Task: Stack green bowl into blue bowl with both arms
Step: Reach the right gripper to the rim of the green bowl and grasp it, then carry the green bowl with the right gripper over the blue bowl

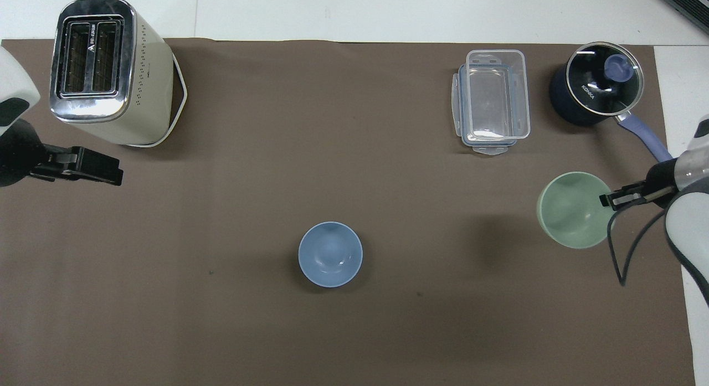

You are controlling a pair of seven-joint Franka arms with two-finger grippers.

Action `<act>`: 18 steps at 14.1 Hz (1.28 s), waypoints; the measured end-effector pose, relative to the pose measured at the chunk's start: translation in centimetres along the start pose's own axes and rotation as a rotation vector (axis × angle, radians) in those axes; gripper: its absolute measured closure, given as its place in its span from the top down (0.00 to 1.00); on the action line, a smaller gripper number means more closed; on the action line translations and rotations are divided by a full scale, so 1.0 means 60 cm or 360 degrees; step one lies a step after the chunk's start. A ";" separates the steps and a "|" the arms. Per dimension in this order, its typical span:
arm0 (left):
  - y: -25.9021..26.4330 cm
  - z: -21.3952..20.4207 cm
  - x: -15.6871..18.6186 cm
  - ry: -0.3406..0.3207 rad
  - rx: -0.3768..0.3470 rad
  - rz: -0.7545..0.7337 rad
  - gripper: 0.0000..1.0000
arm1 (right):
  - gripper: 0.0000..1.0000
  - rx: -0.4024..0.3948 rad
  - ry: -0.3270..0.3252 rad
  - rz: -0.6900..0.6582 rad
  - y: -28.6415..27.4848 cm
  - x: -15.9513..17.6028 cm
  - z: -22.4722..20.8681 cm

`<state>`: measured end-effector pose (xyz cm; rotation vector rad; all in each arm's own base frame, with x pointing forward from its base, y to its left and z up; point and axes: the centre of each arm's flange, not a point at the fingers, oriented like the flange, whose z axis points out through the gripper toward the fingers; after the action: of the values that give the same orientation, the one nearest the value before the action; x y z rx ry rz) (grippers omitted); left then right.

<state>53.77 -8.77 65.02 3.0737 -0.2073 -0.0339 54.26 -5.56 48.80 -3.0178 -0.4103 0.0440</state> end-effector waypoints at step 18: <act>0.002 0.000 0.000 0.0001 0.0000 0.0002 1.00 | 0.04 -0.0006 0.0053 0.0441 -0.664 0.096 0.157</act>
<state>53.76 -8.87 65.03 3.0735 -0.2096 -0.0325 48.88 35.08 43.24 -3.0497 0.0125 0.0126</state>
